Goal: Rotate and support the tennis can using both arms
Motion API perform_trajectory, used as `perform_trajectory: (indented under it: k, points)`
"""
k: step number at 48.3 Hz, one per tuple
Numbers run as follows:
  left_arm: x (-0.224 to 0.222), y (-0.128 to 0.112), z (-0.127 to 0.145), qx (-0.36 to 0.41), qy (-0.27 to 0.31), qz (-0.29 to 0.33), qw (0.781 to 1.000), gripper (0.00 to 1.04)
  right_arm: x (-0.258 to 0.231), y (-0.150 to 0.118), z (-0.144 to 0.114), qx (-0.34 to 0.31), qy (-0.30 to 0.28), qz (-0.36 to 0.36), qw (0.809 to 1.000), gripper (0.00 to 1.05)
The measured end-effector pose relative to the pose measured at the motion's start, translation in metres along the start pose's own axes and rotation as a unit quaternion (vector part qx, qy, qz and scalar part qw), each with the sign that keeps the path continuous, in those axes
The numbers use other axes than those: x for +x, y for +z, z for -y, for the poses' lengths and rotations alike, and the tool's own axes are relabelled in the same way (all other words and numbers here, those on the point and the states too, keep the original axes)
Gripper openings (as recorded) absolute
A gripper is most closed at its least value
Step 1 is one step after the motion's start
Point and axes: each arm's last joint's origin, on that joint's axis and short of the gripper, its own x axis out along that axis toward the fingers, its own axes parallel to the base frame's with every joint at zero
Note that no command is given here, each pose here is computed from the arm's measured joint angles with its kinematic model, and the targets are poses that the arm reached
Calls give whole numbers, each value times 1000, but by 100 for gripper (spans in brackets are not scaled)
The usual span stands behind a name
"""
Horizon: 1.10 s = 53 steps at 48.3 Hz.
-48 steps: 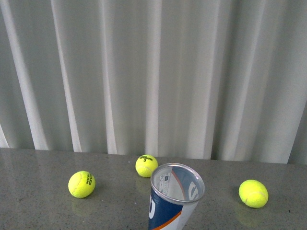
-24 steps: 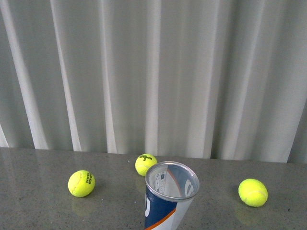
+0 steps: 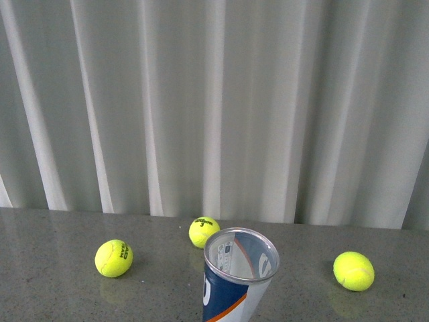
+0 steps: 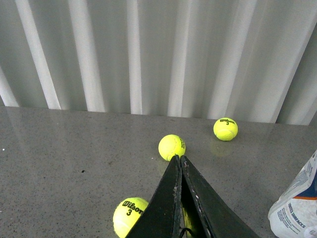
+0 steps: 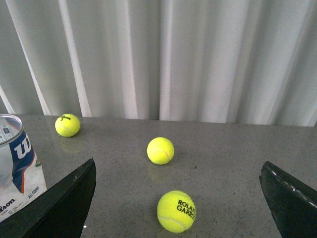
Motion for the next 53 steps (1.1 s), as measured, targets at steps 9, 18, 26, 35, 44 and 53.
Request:
perform_trajectory:
  k: [9,18,26,35,44,53]
  points:
    - [-4,0,0,0,0,0,1000,4,0,0,0,0,0,0,1000,98]
    - [-14,-5,0,1,0,-17,1000,4,0,0,0,0,0,0,1000,98]
    - [-18,-3,0,1,0,-2,1000,4,0,0,0,0,0,0,1000,98]
    - [-18,-3,0,1,0,-3,1000,26,0,0,0,0,0,0,1000,98]
    - [-18,-3,0,1,0,-3,1000,63,0,0,0,0,0,0,1000,98]
    - [-18,-3,0,1,0,-3,1000,93,0,0,0,0,0,0,1000,98]
